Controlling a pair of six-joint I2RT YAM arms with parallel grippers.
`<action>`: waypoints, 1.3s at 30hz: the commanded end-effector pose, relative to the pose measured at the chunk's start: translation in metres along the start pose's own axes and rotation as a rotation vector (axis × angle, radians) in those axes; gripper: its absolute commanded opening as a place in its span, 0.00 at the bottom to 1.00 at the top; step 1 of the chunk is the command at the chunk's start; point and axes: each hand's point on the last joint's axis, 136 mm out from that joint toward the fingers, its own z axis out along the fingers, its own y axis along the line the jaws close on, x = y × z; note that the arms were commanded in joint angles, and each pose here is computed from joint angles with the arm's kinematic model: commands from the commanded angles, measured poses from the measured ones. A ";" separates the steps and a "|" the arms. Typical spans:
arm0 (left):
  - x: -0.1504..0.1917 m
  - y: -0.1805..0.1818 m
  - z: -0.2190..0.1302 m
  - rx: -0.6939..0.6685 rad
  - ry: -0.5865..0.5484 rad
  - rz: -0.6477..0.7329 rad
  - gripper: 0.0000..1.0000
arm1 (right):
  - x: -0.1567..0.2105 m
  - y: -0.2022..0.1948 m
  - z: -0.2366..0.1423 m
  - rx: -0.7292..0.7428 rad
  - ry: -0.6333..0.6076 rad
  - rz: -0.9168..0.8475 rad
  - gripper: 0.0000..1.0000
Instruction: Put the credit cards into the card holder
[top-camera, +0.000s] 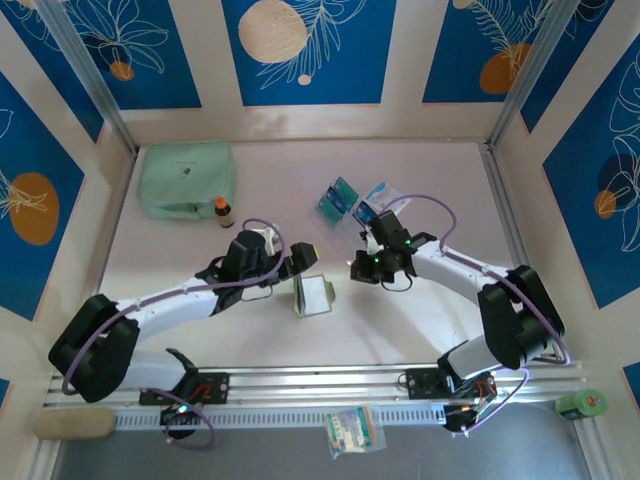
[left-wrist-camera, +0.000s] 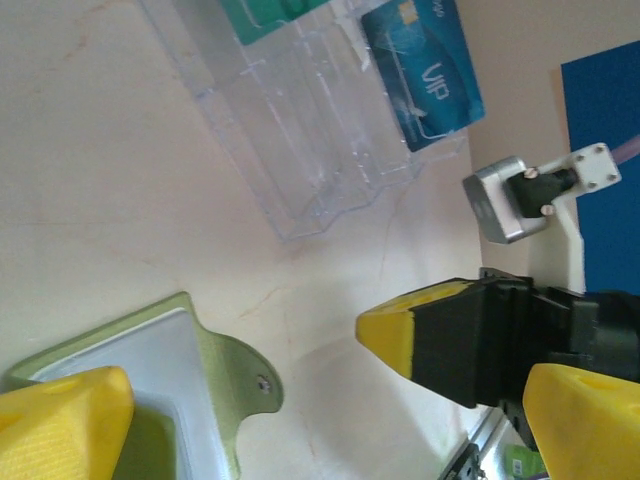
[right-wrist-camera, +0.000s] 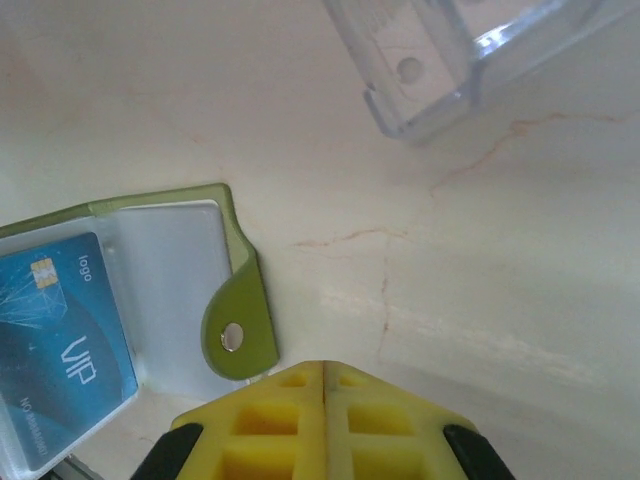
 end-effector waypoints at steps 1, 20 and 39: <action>-0.001 -0.022 0.001 0.041 0.009 0.004 1.00 | 0.006 0.005 -0.006 -0.046 0.017 0.008 0.00; 0.043 -0.001 0.059 -0.006 0.104 -0.023 1.00 | 0.031 0.010 -0.009 -0.112 0.040 0.013 0.00; 0.016 -0.021 0.055 -0.017 0.079 0.032 1.00 | 0.036 0.051 -0.016 -0.151 0.025 -0.082 0.00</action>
